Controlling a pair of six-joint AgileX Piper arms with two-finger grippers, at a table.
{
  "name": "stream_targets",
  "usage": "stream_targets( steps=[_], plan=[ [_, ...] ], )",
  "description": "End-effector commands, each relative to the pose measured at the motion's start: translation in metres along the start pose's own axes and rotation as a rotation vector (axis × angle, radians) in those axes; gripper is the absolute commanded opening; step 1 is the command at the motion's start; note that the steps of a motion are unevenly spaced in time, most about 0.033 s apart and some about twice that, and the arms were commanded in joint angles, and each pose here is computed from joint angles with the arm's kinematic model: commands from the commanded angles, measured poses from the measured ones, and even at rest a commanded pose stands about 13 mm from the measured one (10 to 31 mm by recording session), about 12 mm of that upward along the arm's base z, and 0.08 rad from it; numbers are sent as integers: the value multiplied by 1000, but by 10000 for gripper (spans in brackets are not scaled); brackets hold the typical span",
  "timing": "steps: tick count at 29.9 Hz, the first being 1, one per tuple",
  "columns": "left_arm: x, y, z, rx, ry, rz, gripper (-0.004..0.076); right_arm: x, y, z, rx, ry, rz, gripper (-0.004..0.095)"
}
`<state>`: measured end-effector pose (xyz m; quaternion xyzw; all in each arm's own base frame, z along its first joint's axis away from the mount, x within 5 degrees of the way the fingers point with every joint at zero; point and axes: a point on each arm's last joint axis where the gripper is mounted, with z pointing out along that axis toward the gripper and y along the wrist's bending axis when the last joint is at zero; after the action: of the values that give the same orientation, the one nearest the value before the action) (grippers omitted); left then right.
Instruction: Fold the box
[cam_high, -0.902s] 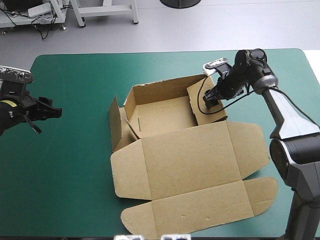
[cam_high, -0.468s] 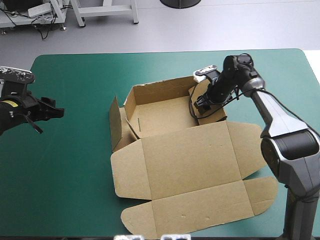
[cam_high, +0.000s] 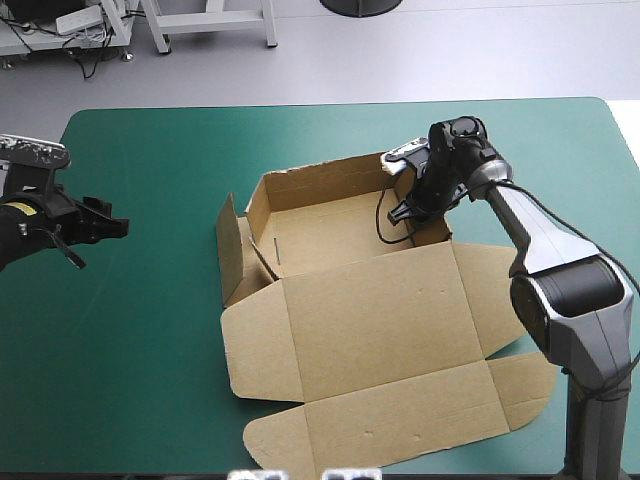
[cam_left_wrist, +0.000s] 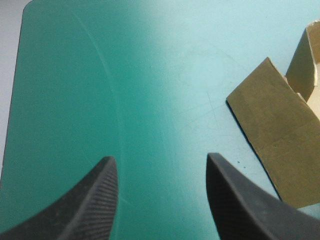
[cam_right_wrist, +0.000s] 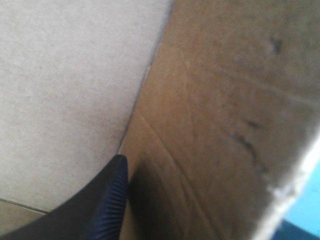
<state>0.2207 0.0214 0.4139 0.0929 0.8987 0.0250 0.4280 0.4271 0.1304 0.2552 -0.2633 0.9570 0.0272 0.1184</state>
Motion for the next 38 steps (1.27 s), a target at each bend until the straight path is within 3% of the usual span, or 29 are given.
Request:
stream_targets(
  steps=[1,5,9,14,21,30,33,38],
  plan=[
    [-10,0,-13,-19,-95,-7,388,1,2,-28,14,-36,-11,162],
    [-11,0,-13,-17,-96,-8,388,1,2,-28,16,-35,-15,-17],
    [-12,-3,-13,24,-116,-42,388,2,-3,-33,9,-52,13,-18],
    [-13,-6,-13,49,-121,-64,388,12,-22,-77,-124,-199,109,-18],
    [-16,-4,-13,39,-159,-94,388,65,-65,-182,-66,-454,242,-18],
    [-16,-11,1,149,-109,-143,388,119,-43,-283,-140,-796,210,-18],
    [-17,-16,17,257,-74,-164,388,124,-33,-295,-153,-835,193,-18],
    [-22,-34,41,559,-45,-211,388,122,-30,-296,-181,-846,191,-18]
  ],
)
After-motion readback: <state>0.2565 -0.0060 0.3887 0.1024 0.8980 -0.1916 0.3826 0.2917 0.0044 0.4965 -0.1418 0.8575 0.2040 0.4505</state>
